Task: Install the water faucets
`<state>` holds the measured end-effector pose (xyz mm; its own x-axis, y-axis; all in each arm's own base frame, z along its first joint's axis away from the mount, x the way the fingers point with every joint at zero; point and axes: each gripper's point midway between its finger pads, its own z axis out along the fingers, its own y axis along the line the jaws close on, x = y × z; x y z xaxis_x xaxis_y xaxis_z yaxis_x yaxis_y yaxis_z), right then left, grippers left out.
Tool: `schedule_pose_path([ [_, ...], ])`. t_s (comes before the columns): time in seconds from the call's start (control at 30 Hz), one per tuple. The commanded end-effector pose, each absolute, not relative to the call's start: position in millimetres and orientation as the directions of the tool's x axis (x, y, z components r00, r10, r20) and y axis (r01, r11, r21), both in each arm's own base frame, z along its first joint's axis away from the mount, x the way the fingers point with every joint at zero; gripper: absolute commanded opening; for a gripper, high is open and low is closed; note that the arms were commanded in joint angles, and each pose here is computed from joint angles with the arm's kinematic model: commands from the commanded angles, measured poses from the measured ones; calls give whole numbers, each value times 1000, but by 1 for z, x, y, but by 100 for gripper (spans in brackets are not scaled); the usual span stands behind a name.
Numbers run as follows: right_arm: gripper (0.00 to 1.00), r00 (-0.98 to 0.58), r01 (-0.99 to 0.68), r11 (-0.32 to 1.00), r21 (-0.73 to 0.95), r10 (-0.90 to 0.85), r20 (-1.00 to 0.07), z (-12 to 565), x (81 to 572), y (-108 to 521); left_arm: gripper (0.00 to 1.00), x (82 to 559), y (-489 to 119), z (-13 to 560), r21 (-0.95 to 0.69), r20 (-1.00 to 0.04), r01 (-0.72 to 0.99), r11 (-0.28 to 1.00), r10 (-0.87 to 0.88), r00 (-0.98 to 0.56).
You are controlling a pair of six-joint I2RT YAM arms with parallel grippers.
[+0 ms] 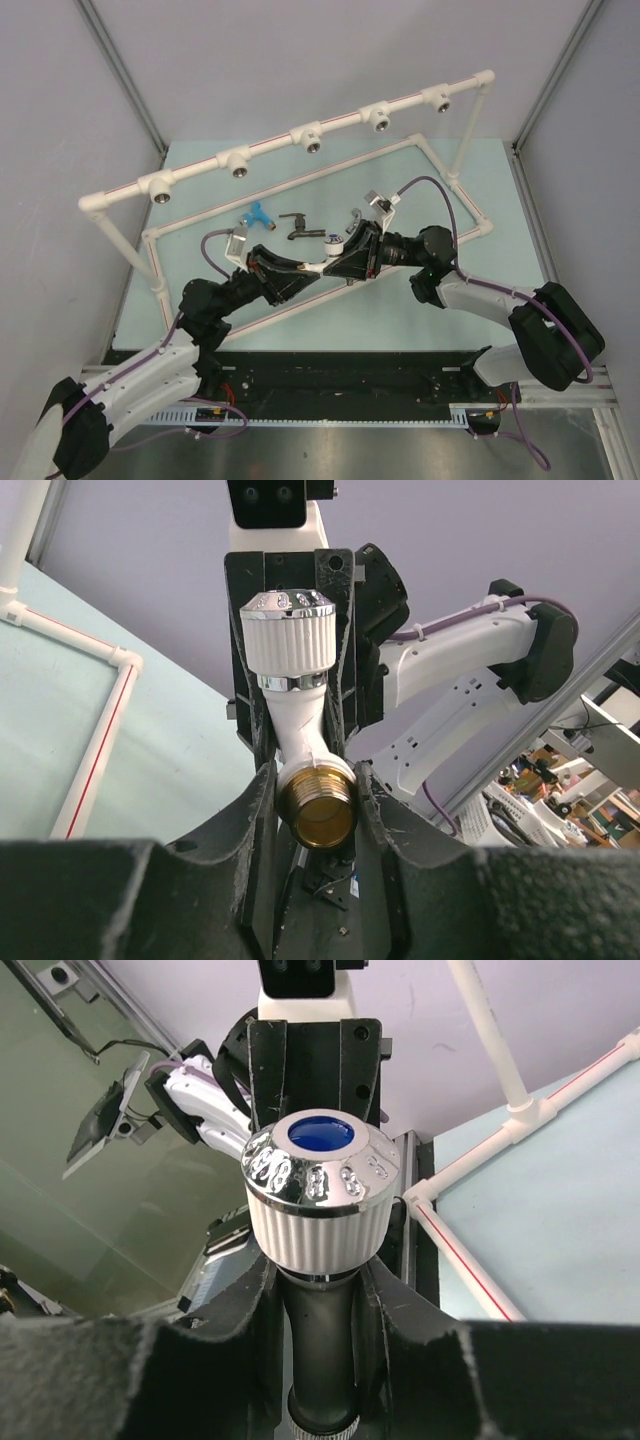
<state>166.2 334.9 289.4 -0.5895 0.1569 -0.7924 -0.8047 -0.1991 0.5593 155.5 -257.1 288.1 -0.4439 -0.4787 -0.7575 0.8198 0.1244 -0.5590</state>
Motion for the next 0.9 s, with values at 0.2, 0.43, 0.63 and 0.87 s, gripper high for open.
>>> schedule_pose_path([
  [0.2, 0, -466, -883, -189, 431, 229, -855, 321, 170, 328, 35, 156, -249, 311, -482, -800, 858, 178, -489, -348],
  [0.43, 0, -357, -922, 69, 381, 232, -905, 322, 208, 293, 70, 180, -233, 323, -352, -915, 828, 437, -347, -206],
  [0.63, 0, -320, -846, 356, 397, 258, -912, 333, 256, 235, 95, 209, -207, 355, -184, -982, 728, 660, -144, -118],
  [0.87, 0, -254, -670, 579, 464, 409, -877, 351, 297, 153, 100, 239, -160, 401, -4, -995, 521, 854, 51, -91],
])
